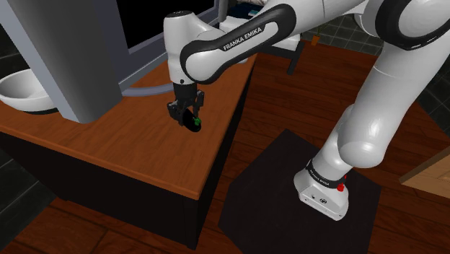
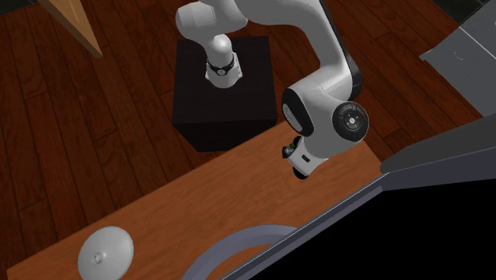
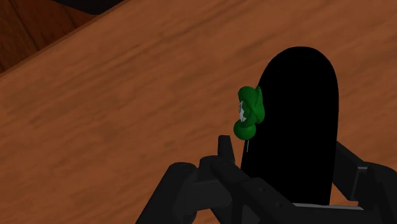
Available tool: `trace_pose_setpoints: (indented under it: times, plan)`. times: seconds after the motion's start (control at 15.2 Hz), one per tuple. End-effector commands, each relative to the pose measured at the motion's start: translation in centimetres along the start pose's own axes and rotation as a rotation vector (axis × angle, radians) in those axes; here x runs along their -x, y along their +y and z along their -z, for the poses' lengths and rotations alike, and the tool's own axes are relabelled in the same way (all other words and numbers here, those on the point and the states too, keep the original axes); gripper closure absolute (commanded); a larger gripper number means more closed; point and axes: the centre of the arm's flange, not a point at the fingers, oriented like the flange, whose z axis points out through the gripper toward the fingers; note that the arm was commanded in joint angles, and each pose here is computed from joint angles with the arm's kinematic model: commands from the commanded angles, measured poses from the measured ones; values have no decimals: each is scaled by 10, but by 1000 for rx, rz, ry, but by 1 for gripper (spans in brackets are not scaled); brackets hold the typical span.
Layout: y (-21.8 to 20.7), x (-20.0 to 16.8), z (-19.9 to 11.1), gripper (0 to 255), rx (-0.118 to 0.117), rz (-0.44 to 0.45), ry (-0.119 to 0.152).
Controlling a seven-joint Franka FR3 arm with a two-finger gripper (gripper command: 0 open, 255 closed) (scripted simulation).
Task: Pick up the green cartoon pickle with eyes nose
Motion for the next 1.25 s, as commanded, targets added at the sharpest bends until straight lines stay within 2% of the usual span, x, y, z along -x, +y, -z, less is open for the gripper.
trace_pose_setpoints:
  times: [0.0, 1.06, 1.19]
  plan:
    - [0, 0, 0, 255, 0, 0, 0]
    - [2, 5, 79, 255, 0, 0, 0]
    - [2, 5, 80, 255, 0, 0, 0]
